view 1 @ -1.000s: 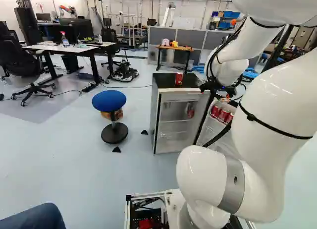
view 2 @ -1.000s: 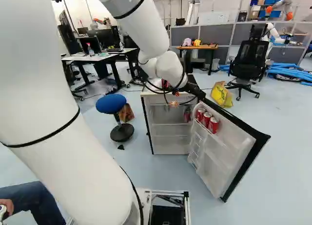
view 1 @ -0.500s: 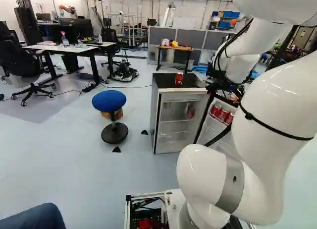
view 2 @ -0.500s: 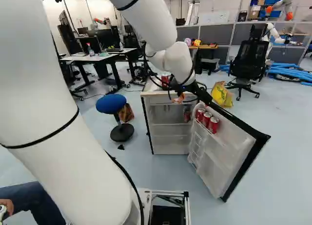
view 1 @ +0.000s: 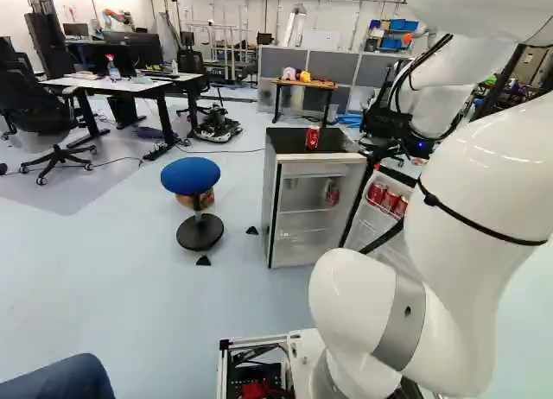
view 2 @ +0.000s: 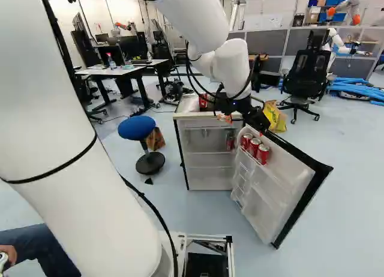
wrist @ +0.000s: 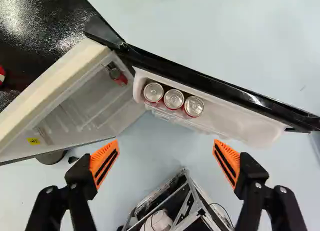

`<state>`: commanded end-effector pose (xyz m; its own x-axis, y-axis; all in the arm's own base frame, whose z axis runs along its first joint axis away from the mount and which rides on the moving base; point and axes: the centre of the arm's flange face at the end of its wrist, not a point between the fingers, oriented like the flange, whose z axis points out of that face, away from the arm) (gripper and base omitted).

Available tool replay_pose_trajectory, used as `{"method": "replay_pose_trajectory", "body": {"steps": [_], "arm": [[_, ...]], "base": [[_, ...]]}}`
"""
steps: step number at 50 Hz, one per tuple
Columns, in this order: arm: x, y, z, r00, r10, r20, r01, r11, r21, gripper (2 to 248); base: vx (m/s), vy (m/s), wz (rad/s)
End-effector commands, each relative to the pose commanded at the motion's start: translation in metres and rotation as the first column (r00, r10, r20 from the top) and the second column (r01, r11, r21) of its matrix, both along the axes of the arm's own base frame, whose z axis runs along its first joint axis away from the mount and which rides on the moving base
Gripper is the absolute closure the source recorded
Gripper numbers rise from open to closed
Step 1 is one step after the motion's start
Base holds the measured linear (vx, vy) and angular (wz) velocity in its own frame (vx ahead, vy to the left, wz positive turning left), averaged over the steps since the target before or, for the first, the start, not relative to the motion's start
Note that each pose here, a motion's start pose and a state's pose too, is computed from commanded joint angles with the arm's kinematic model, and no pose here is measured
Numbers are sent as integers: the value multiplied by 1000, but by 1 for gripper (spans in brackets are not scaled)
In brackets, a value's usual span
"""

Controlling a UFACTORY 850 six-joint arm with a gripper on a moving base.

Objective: Grab a drink from the fridge

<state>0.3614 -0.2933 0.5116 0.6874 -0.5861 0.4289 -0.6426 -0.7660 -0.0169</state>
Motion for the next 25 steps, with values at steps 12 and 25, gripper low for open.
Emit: {"method": "replay_pose_trajectory", "body": {"steps": [12,25], "arm": [[-2,-20,-2,999,-34,-38,35,999,32,3],[-3,-43,-3,996,-69,-64,72,996,54,3]], "base": [[0,0,0],[0,0,0]]}}
